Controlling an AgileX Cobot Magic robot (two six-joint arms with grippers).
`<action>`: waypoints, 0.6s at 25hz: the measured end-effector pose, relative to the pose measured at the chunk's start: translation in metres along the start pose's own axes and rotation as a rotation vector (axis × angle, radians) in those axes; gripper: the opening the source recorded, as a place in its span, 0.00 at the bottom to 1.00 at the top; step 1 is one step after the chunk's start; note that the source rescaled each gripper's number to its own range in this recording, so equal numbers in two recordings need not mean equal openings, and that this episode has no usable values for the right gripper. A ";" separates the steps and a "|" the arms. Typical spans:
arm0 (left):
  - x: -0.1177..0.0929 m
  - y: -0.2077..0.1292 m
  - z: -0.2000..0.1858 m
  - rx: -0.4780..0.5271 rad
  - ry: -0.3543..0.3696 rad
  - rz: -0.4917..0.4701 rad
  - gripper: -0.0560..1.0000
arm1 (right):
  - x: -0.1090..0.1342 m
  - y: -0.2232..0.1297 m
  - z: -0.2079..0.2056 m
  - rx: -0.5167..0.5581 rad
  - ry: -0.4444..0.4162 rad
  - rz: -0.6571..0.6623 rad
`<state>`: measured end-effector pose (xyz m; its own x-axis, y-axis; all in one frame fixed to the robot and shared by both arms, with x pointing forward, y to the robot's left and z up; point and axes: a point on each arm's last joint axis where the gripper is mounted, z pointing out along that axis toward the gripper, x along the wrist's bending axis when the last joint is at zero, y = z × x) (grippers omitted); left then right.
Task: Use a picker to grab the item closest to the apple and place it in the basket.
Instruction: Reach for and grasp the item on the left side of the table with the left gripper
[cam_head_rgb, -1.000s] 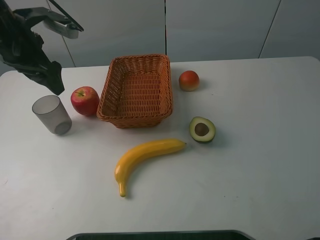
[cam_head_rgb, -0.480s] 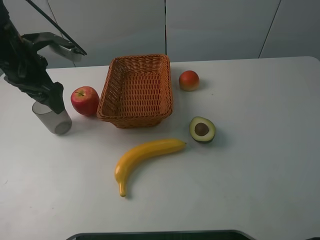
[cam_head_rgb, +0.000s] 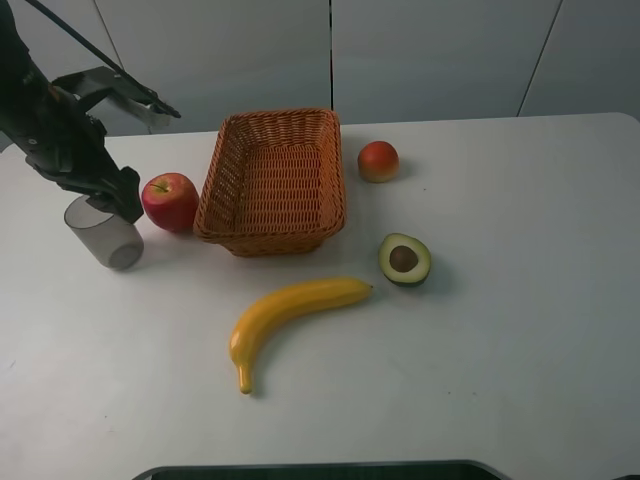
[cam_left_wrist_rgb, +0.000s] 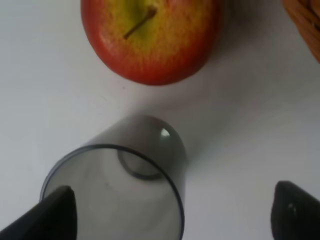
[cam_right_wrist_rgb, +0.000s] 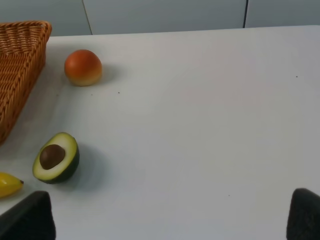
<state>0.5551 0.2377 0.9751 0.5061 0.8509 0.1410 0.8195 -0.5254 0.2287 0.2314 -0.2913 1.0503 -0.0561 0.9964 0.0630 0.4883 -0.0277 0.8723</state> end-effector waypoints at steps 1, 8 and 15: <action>-0.001 -0.001 0.002 -0.003 0.000 -0.004 0.99 | 0.000 0.000 0.000 0.000 0.000 0.000; -0.009 -0.019 0.021 -0.007 -0.006 -0.004 0.99 | 0.000 0.000 0.000 0.000 0.000 0.000; -0.011 -0.023 0.032 -0.023 0.002 0.007 0.99 | 0.000 0.000 0.000 0.000 0.000 0.000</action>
<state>0.5394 0.2403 0.9373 0.5109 0.8474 0.1445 0.8099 -0.5308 0.2496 0.2314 -0.2913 1.0503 -0.0561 0.9964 0.0630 0.4883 -0.0277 0.8723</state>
